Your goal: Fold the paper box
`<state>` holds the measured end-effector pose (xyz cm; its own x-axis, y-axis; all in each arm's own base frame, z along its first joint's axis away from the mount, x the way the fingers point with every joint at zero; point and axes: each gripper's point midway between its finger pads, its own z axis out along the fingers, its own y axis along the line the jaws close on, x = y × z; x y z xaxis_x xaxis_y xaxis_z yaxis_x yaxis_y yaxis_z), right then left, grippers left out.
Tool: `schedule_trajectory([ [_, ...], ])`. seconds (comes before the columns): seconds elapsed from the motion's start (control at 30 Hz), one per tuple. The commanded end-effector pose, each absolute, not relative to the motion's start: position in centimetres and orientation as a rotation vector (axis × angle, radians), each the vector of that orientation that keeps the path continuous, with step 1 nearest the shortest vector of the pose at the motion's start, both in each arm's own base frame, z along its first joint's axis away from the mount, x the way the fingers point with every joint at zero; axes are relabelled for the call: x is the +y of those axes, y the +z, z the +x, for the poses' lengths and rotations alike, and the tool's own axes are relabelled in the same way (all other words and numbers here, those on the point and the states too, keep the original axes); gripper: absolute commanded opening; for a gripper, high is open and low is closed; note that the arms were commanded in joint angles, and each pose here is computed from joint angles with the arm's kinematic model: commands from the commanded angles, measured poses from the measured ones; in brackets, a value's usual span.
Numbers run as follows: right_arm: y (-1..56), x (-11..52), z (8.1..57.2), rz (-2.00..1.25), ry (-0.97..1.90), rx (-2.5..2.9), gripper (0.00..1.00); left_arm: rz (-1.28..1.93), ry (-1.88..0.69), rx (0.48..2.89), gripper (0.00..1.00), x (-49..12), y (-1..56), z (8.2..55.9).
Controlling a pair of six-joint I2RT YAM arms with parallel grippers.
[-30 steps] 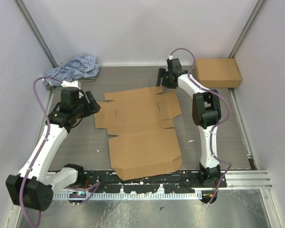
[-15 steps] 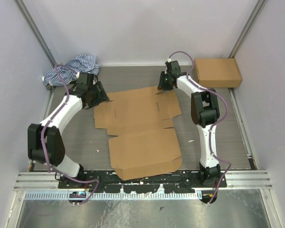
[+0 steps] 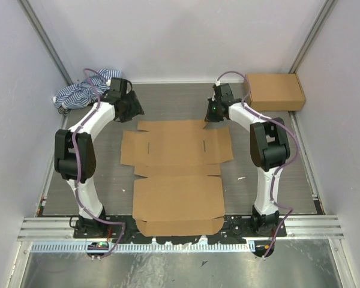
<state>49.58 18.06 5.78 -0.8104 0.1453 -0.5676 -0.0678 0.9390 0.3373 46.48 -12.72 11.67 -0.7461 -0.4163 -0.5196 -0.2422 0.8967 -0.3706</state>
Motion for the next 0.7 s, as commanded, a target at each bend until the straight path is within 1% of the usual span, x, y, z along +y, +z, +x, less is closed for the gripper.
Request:
schedule_trajectory([
  [0.0,8.5,16.0,46.8,0.046,0.328,2.463,0.01,-0.435,-0.349,2.454,0.67,-13.0,11.1,48.3],
  [0.1,8.6,15.2,45.3,0.053,0.263,2.474,0.01,-0.416,-0.324,2.511,0.67,-13.2,9.5,48.8],
  [0.23,8.6,14.3,44.7,0.069,0.208,2.484,0.01,-0.362,-0.328,2.587,0.63,-14.3,7.6,48.9],
  [0.5,8.7,14.2,45.4,0.089,0.181,2.487,0.01,-0.219,-0.254,2.665,0.61,-16.8,5.2,47.2],
  [0.67,9.4,14.2,45.9,0.093,0.178,2.473,0.01,-0.201,-0.224,2.684,0.61,-17.0,4.4,46.0],
])
